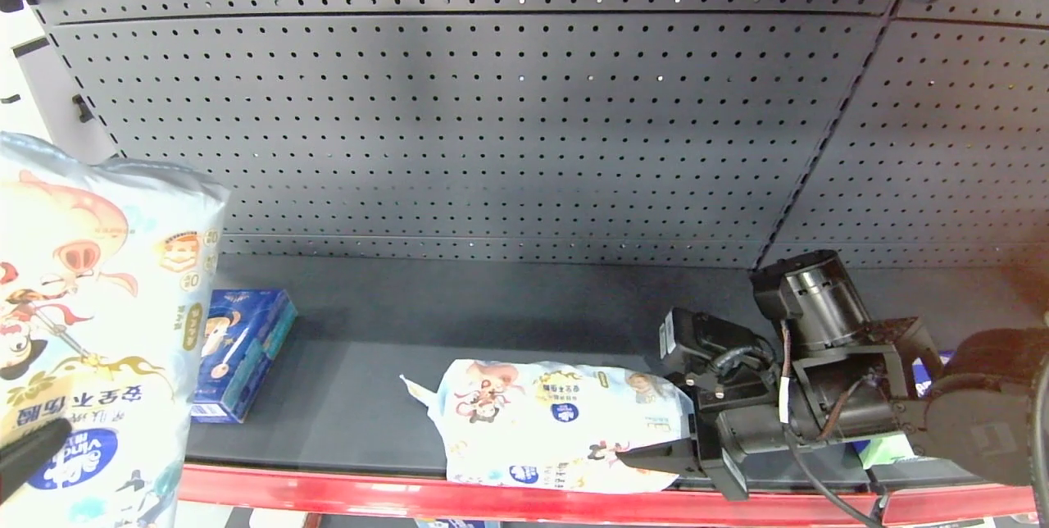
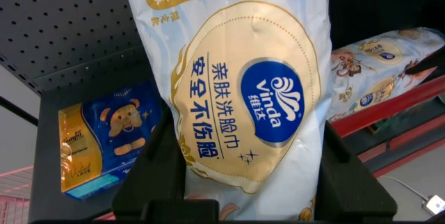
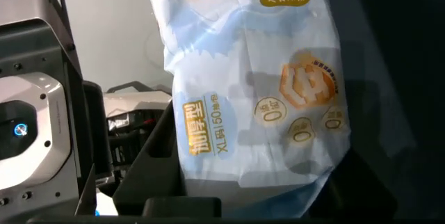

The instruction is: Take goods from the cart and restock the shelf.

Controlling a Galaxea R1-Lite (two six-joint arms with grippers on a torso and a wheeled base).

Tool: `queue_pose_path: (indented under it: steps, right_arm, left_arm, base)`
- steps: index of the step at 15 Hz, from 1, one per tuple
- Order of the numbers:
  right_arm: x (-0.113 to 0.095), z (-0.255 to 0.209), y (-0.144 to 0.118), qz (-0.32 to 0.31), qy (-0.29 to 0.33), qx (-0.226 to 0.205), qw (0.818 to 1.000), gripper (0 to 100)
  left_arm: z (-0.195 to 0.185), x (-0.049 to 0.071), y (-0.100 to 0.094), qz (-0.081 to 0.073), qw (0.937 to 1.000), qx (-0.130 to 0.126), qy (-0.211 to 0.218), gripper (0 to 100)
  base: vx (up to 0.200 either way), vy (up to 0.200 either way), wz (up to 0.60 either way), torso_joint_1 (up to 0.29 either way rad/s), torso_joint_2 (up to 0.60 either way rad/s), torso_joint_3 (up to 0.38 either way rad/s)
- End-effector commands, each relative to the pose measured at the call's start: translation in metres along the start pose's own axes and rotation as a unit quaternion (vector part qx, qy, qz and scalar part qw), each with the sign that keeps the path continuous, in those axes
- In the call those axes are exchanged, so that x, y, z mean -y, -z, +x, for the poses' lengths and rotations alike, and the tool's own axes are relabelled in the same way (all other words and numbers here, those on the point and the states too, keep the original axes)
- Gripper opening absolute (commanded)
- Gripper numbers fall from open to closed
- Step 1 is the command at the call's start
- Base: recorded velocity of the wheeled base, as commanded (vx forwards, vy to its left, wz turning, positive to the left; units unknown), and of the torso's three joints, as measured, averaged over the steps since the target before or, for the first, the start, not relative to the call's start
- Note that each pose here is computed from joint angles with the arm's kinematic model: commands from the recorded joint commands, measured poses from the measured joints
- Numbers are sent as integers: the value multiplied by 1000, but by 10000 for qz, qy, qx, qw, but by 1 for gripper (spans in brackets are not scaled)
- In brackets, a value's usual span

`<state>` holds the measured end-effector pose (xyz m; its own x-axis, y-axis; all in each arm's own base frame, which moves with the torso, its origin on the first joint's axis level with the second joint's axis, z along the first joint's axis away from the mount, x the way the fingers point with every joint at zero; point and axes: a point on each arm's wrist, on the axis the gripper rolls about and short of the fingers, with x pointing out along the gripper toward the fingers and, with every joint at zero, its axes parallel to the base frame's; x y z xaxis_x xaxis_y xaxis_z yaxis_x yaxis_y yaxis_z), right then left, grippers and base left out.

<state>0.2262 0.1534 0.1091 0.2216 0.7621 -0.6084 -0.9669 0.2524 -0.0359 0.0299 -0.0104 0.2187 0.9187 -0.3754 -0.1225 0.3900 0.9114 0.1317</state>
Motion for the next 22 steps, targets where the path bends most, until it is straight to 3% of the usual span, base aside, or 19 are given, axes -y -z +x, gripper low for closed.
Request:
queue_pose_path:
  steps: [1,15,16,22]
  right_arm:
    - [-6,3,2,17,13,-148,9999,0]
    - [0,3,-7,105,123,-13,9999,0]
    - [0,3,-8,113,123,-13,9999,100]
    - [-9,-33,-1,144,468,166,9987,100]
  left_arm:
    - [0,0,0,0,10000,-5,1,0]
    - [0,0,1,0,10000,-4,8,0]
    - [0,0,1,8,10000,-4,8,0]
    - [8,-1,0,-14,9998,-165,57,0]
  base:
    - [0,0,0,0,0,0]
    - [0,0,0,0,0,4]
    - [0,0,0,0,0,0]
    - [0,0,0,0,0,0]
